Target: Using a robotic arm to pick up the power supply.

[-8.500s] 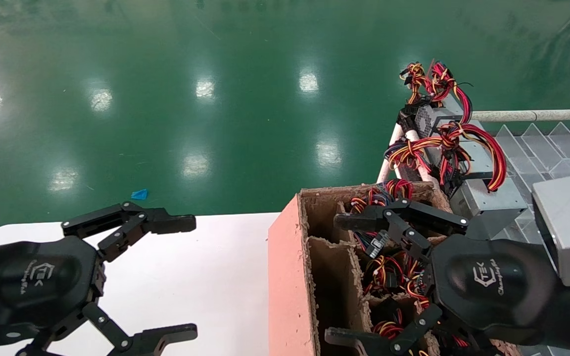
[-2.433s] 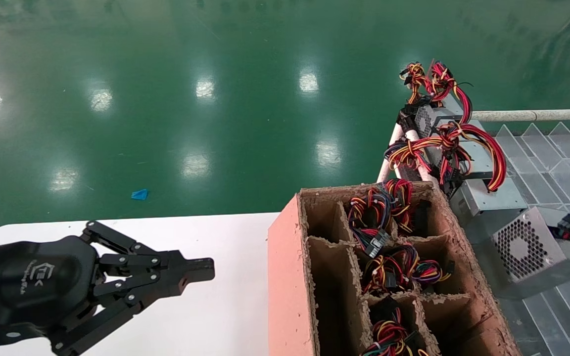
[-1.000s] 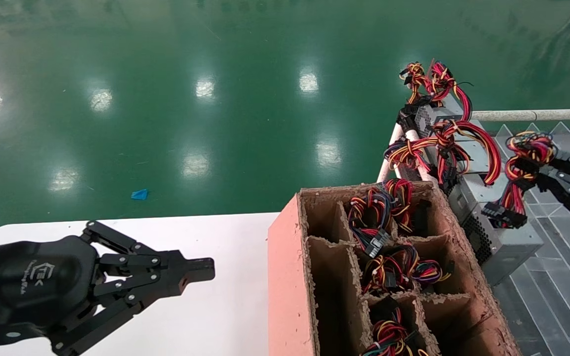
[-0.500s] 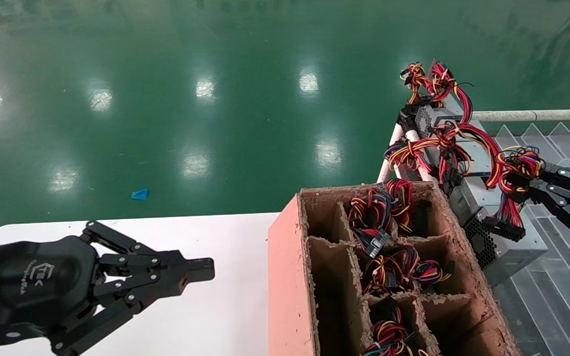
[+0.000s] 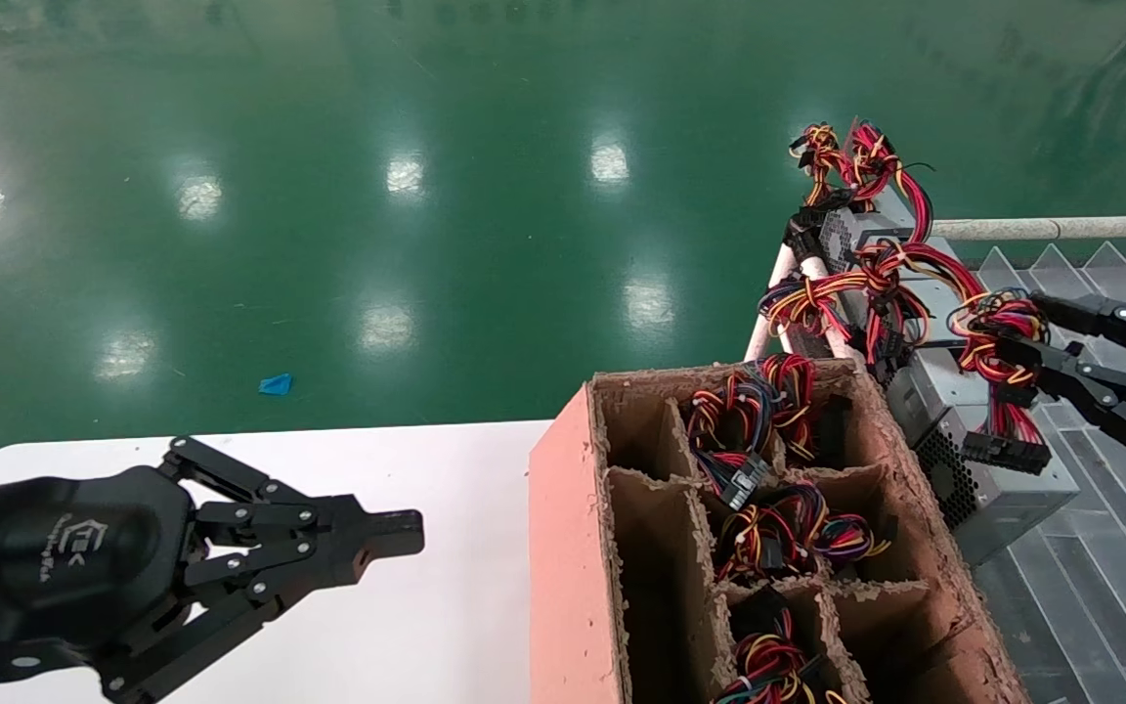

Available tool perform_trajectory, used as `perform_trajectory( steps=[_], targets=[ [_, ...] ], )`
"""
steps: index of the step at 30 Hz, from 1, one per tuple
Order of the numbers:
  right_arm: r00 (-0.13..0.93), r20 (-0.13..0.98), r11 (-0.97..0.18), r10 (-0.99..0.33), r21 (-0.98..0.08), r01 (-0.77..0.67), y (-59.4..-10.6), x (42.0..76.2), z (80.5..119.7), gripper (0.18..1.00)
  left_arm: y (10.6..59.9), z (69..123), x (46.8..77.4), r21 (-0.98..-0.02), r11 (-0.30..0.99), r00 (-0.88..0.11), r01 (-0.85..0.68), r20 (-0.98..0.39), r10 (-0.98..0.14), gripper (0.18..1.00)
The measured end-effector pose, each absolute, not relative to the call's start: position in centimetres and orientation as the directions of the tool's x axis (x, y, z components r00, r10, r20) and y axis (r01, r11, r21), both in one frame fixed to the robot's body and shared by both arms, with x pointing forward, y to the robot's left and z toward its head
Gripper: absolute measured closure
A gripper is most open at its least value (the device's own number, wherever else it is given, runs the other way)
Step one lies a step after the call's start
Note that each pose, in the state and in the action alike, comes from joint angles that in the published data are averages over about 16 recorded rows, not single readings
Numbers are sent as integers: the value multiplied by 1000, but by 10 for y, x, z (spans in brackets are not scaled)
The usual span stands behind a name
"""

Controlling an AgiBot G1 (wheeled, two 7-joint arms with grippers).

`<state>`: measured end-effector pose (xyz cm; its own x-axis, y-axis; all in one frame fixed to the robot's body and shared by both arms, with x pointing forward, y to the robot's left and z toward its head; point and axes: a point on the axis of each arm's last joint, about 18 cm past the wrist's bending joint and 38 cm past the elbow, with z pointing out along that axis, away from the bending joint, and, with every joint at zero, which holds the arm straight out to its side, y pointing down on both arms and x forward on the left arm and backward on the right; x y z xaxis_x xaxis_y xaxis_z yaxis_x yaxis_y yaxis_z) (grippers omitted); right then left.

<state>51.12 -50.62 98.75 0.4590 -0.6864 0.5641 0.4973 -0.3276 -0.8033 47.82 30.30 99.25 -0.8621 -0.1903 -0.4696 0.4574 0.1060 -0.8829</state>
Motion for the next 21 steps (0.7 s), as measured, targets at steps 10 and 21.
perform_trajectory(
  steps=[10, 21],
  targets=[
    [452, 596, -317, -663, -771, 552, -497, 503, 1003, 631, 303, 992, 478, -883, 106, -862, 457, -470, -190, 993],
    [476, 615, -236, -629, -735, 636, -478, 489, 1018, 390, 303, 992, 478, -883, 106, -862, 457, -470, -190, 993]
  ],
)
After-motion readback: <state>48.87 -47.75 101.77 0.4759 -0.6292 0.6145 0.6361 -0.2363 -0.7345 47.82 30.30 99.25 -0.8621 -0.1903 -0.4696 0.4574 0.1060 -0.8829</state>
